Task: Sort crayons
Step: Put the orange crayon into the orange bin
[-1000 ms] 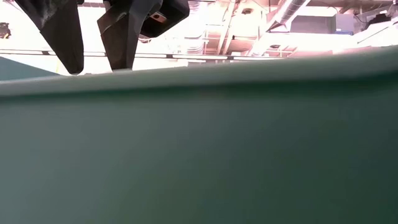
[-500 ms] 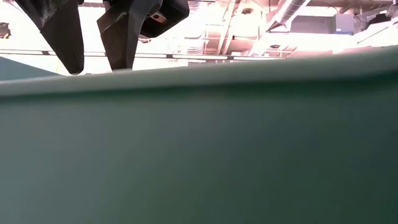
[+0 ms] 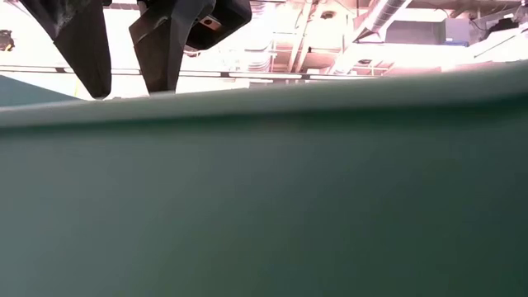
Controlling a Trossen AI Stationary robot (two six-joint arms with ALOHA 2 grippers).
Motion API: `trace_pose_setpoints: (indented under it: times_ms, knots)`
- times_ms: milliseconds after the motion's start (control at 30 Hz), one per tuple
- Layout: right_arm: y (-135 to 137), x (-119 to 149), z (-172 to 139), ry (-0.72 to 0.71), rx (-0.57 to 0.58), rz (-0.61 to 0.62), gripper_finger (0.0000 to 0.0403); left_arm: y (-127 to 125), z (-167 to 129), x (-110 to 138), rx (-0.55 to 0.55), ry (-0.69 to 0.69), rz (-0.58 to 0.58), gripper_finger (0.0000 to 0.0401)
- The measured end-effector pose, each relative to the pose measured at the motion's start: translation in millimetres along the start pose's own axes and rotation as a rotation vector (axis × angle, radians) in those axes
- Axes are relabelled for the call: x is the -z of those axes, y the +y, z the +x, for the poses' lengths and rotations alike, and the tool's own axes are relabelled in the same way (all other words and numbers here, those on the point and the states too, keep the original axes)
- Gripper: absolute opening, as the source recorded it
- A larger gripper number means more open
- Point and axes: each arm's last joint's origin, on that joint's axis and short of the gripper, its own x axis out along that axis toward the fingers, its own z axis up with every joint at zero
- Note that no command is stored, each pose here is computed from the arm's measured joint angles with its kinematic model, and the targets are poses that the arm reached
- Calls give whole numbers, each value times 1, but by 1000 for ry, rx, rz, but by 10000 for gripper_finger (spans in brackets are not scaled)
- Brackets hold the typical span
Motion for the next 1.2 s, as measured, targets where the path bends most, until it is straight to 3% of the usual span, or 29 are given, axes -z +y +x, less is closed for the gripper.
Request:
trace_pose_setpoints:
  times_ms: [1200]
  knots:
    - [-4, 10, 1, -48, -27, 15, 56, 4, 0, 0, -1, -1, -7, 142]
